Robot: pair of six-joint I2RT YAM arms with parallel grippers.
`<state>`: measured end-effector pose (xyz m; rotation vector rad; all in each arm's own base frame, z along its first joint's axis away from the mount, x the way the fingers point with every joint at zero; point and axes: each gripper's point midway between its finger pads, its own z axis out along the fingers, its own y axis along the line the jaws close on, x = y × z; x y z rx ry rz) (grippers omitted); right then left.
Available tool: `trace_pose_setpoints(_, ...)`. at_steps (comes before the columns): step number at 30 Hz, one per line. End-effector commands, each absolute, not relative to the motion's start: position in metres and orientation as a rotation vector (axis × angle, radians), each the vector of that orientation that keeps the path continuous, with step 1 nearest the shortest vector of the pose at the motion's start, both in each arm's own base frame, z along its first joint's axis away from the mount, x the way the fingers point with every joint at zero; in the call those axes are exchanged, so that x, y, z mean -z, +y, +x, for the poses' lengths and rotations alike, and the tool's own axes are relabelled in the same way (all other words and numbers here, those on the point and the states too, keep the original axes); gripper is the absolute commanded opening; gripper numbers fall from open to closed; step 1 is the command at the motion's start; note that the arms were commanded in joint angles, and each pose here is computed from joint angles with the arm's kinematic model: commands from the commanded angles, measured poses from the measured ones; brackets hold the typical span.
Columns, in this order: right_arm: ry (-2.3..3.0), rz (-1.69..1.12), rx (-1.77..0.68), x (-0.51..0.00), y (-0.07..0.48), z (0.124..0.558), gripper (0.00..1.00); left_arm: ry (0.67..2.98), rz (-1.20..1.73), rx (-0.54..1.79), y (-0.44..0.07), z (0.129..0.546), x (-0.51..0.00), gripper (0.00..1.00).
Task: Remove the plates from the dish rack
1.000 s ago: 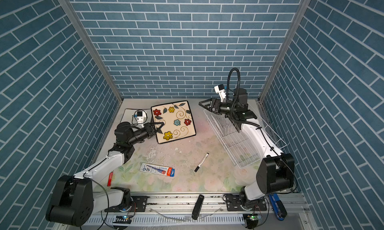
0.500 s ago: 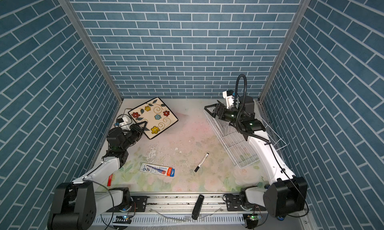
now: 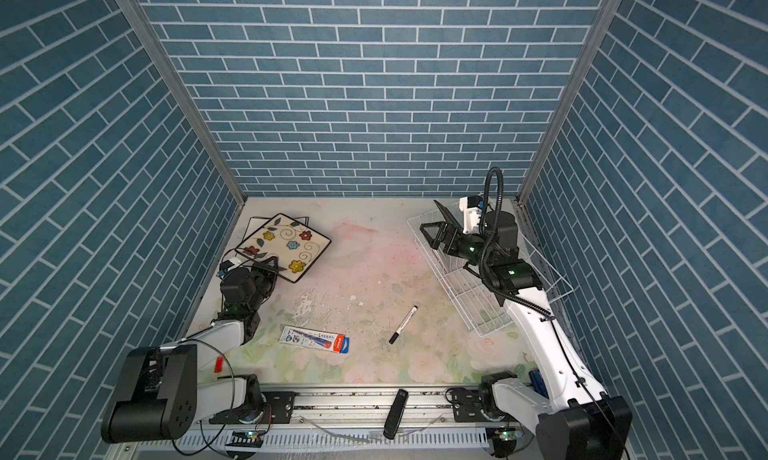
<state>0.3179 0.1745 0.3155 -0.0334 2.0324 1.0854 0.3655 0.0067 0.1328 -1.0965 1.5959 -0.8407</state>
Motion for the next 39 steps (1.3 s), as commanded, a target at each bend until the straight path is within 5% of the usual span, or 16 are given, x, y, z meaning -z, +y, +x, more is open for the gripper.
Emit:
trace_pose_setpoints(1,2.034,0.013,-1.091,-0.309,0.171,0.316,0.93,1.254,-0.973,0.898,0.028,0.377,-0.223,0.00)
trace_pose_setpoints(39,2.153,0.038,-0.994,-0.289,0.174,0.313,0.93,1.053,-1.122,0.930,0.086,0.429,-0.191,0.00)
